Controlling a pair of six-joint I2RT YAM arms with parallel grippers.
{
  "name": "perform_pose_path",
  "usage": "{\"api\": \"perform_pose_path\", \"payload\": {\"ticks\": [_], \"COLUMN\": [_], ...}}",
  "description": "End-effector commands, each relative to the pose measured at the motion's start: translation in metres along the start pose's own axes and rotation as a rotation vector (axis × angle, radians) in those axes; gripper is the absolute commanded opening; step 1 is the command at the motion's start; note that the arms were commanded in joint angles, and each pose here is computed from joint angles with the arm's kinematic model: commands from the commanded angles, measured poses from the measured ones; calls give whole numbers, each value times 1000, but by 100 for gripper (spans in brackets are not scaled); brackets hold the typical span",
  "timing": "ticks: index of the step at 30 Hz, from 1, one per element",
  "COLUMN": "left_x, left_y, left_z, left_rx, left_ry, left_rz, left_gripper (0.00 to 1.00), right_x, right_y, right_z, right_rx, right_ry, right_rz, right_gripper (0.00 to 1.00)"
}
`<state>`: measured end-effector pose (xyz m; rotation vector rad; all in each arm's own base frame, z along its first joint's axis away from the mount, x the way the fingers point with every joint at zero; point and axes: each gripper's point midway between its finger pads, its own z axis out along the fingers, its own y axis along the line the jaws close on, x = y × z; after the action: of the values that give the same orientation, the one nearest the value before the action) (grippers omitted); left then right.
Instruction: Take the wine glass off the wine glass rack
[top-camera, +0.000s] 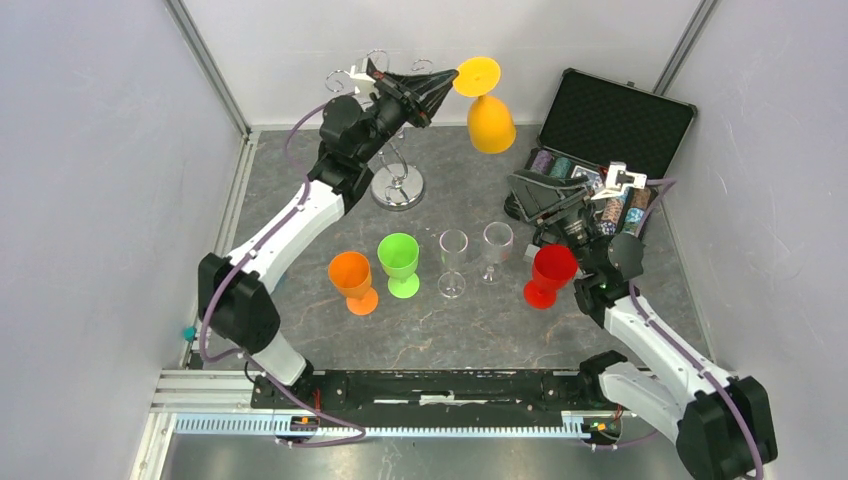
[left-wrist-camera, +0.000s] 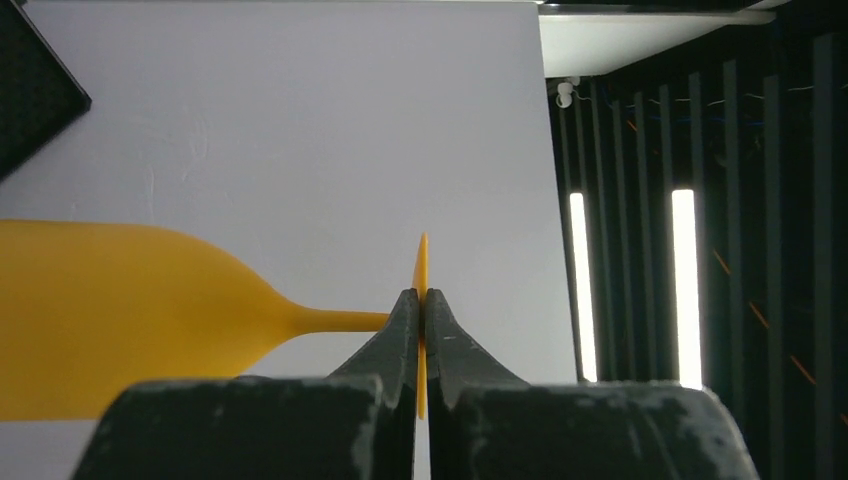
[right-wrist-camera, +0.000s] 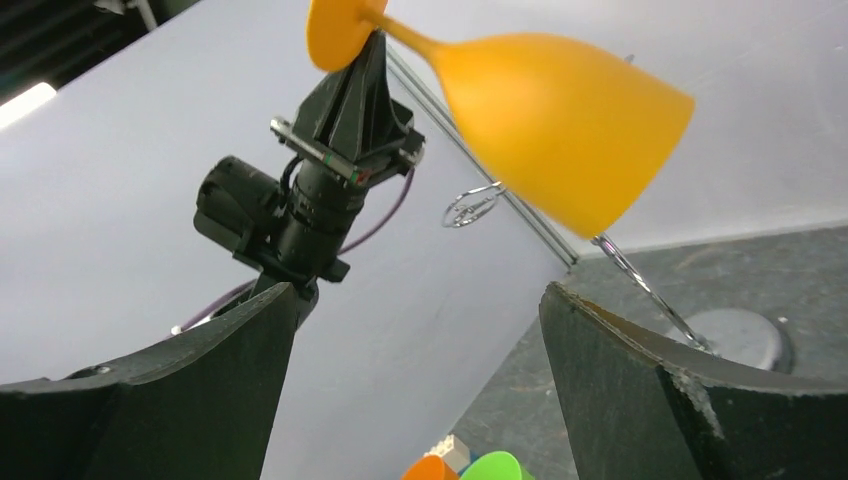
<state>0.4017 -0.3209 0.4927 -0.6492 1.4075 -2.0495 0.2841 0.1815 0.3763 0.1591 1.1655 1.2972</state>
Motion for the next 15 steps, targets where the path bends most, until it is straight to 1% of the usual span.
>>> {"api": "perform_pose_path", "payload": {"ticks": [1, 9, 15], "left_x": [15, 30, 35], "left_y": [-67, -86, -98], "left_z": [-32, -47, -61], "left_rx": [155, 169, 188], "left_ry": [-1, 43, 48], "left_rz": [-73, -88, -88], "left_gripper": [2, 2, 2], "right_x": [-18, -13, -25], "right_y": [29, 34, 71], "right_z": [5, 24, 33], "right_rx": [-148, -210, -385], "right_ry": [-88, -80, -126], "right_rz": [23, 48, 11], "right_gripper": [96, 96, 94]}}
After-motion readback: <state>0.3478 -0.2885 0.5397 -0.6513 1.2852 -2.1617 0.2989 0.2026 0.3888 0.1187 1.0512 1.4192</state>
